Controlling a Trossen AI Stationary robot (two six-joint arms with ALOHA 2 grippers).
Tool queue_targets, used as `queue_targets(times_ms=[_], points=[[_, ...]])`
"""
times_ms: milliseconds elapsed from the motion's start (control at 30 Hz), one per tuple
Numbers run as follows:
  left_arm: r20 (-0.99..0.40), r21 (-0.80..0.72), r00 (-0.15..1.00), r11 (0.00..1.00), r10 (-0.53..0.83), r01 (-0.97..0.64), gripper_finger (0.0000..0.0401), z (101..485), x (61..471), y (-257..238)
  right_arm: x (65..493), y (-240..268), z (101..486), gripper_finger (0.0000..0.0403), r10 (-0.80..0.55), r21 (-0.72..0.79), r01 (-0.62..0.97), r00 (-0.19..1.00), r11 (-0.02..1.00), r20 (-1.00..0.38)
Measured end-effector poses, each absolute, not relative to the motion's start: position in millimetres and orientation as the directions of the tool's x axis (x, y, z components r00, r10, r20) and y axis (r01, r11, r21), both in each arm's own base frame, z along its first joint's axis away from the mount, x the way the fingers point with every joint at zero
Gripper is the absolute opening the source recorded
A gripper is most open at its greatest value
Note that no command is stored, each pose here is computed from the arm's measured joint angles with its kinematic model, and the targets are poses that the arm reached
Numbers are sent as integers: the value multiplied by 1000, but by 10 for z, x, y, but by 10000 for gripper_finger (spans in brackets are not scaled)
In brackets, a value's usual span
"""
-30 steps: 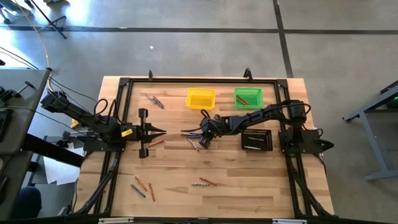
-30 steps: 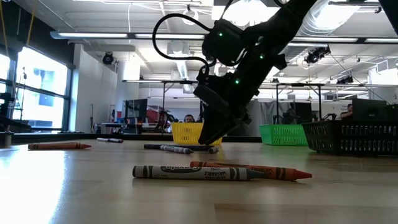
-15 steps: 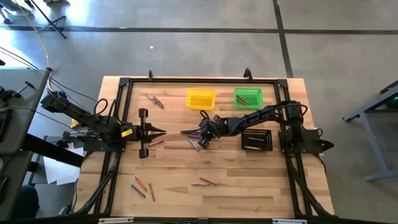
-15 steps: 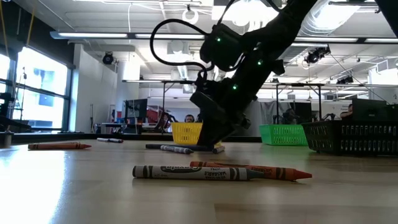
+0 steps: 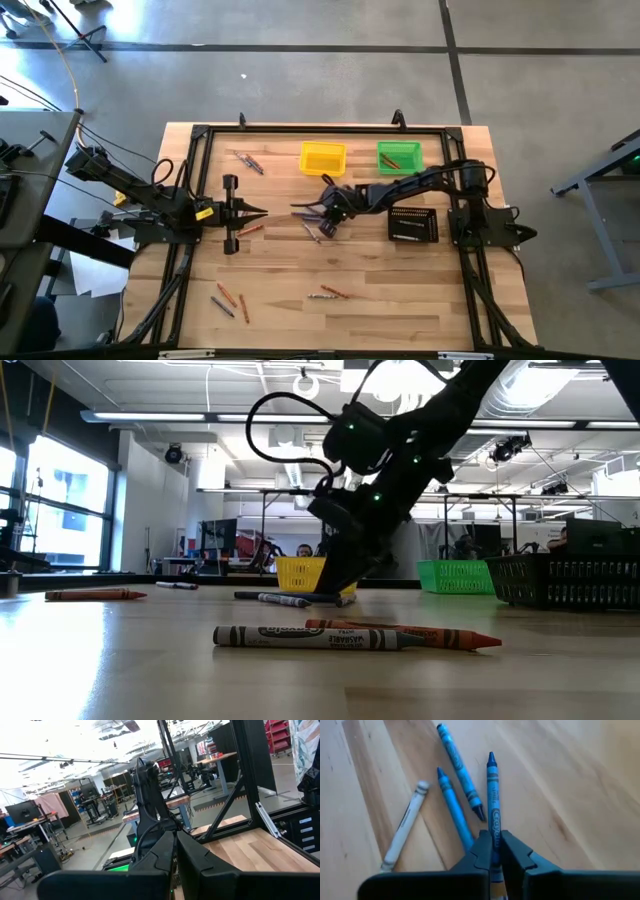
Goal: Sort crayons
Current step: Put the blue crayon into the yellow bin
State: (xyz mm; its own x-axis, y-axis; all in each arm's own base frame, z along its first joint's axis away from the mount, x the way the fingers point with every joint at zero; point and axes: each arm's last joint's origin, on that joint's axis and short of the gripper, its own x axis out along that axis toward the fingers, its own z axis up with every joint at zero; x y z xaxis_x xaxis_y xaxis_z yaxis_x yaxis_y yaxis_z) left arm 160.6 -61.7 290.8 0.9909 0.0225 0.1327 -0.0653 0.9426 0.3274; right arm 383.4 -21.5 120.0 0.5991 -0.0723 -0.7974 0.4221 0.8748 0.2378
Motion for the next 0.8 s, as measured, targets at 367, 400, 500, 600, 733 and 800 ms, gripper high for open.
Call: queue_targets(times_ms=[367, 400, 500, 600, 733, 800], points=[[133, 327, 991, 943, 23, -66, 10, 2909, 1606, -617, 3818, -370, 1531, 3, -206, 183, 462, 670, 868, -713], [134, 327, 991, 943, 23, -66, 10, 2910, 1606, -616, 3817, -410, 1564, 3, -233, 173, 476, 675, 862, -700], [134, 327, 991, 943, 23, -66, 10, 2910, 1606, -616, 3810, -584, 1596, 3, -300, 152, 524, 675, 838, -674], [134, 327, 991, 943, 23, -66, 10, 2910, 1606, -616, 3795, -801, 1623, 3, -346, 166, 568, 680, 806, -647], [134, 327, 991, 943, 23, -66, 10, 2909, 1606, -617, 3750, -1080, 1651, 3, -408, 176, 624, 672, 762, -618], [134, 327, 991, 943, 23, -66, 10, 2909, 1606, -616, 3738, -1184, 1677, 3, -432, 188, 639, 679, 746, -594]])
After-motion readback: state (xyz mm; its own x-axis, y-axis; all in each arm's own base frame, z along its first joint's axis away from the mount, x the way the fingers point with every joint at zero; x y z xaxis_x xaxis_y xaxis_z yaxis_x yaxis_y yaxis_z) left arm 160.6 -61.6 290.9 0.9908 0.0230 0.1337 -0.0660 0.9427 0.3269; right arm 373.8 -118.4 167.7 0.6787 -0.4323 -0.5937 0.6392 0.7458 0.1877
